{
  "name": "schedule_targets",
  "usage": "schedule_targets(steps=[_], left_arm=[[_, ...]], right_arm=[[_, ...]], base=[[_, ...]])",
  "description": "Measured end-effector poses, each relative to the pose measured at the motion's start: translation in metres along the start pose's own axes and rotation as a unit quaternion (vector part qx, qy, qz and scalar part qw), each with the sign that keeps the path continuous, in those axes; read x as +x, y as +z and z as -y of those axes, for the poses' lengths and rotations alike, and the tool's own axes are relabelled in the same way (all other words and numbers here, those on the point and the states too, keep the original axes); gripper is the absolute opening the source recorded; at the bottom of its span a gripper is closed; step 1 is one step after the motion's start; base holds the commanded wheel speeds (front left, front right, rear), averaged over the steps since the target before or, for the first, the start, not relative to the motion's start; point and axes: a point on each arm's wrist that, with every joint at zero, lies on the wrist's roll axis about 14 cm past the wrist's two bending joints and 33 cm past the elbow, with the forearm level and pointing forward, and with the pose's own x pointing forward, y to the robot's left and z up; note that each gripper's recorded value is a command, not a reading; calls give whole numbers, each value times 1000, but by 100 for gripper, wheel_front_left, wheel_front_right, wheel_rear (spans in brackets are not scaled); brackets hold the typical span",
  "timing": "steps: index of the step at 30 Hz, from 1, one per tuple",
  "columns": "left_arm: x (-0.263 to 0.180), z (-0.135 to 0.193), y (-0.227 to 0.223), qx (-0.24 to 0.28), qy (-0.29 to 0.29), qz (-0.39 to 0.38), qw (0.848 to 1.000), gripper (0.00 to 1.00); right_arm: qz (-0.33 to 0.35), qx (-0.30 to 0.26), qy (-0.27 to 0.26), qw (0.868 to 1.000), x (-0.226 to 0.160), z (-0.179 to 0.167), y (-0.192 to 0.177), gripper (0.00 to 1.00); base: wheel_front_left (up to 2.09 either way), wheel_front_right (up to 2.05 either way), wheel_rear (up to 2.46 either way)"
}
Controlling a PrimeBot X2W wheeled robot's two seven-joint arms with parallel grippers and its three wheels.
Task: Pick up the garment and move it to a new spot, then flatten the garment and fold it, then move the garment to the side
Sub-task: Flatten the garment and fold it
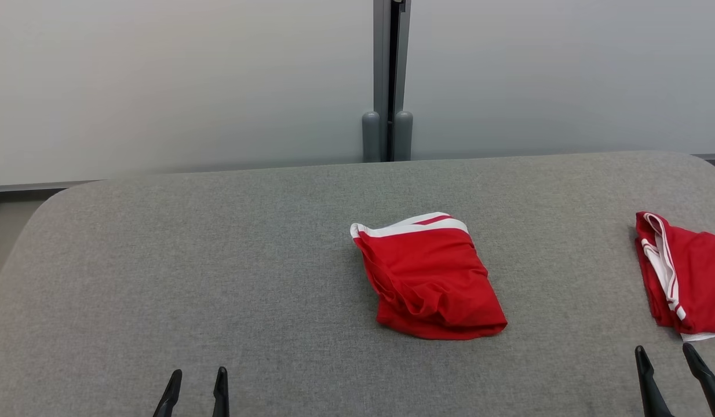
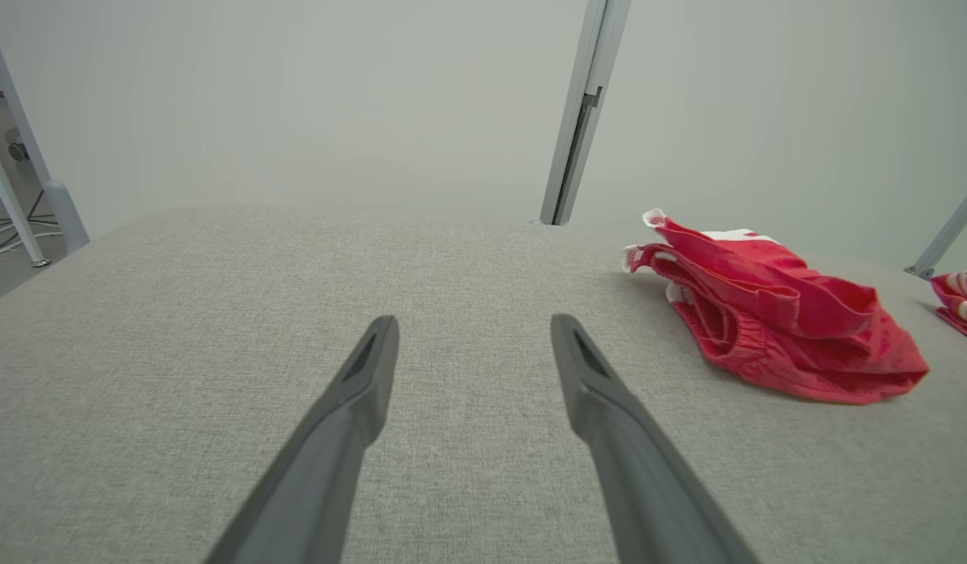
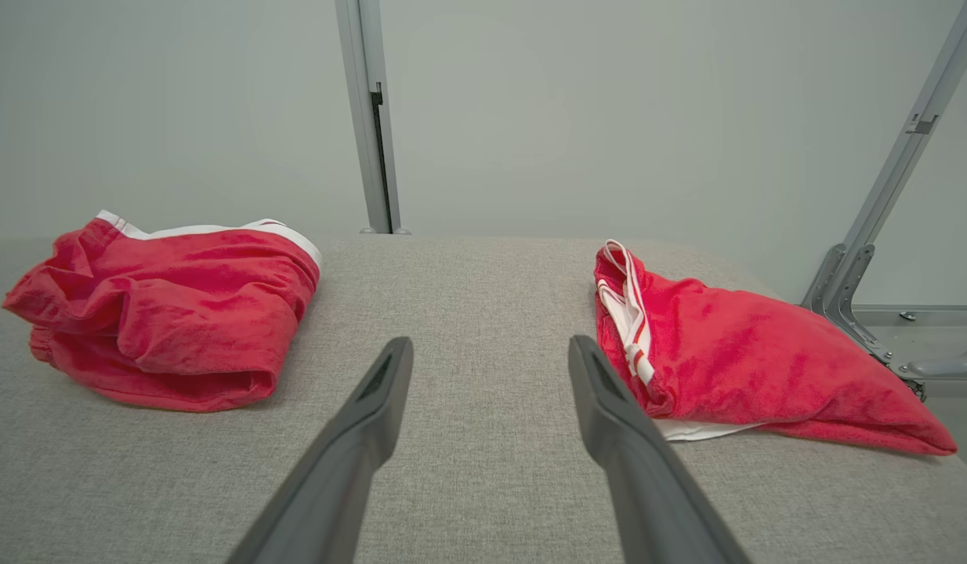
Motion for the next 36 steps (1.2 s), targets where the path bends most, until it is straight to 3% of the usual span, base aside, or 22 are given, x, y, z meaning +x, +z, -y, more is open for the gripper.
schedule_targets(steps=[12,13,14,20,27,36], left_arm=[[-4,-3,3,-1,5,7,1000,100],[-4,-3,3,-1,5,7,1000,100],[-3,-3,3,-1,6,6,1000,100],[-1,2,-1,-4,0,-2,1000,100],[20,5,-4,-7,2,-10,1000,100],[20,-17,-13,-7,46,-29,998,100]], right_arm=[[29,4,17,999,12,-14,17,100],[36,8,26,999,17,-21,22,21],[43,12,35,998,23,-28,27,0],[72,0,96,993,64,-67,52,0],[-4,-33,215,976,110,-153,10,0],[-80,-29,315,945,112,-235,-43,0]], base=[[0,0,0],[0,0,0],[0,0,0],[0,0,0],[0,0,0],[0,0,0]])
